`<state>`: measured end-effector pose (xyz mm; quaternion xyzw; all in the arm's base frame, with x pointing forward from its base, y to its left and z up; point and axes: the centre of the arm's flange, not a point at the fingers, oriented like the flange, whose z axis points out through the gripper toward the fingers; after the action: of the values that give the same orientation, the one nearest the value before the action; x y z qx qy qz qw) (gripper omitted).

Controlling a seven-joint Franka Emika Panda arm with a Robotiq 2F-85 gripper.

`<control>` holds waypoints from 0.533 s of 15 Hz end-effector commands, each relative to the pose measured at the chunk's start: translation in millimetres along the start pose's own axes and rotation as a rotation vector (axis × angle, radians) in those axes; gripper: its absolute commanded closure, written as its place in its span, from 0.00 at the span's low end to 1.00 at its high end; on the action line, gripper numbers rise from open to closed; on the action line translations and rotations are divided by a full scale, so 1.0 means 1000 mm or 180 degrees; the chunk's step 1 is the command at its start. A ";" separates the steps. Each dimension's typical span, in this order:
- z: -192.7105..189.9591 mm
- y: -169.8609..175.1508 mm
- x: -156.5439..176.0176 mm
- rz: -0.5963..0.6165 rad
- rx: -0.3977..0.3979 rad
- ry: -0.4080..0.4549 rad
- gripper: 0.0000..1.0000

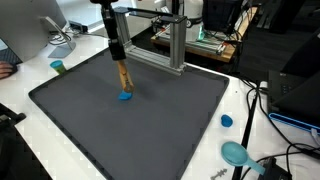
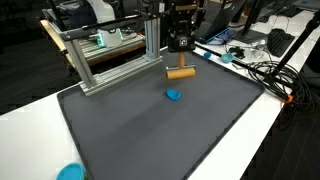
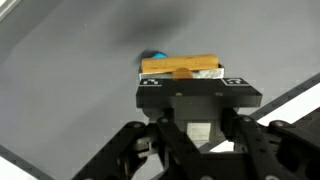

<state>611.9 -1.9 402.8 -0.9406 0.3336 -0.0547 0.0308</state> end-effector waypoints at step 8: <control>-0.005 -0.003 -0.017 0.1020 0.0037 -0.0161 0.78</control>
<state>607.7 3.0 395.6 -0.8761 0.4784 -0.0281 0.0522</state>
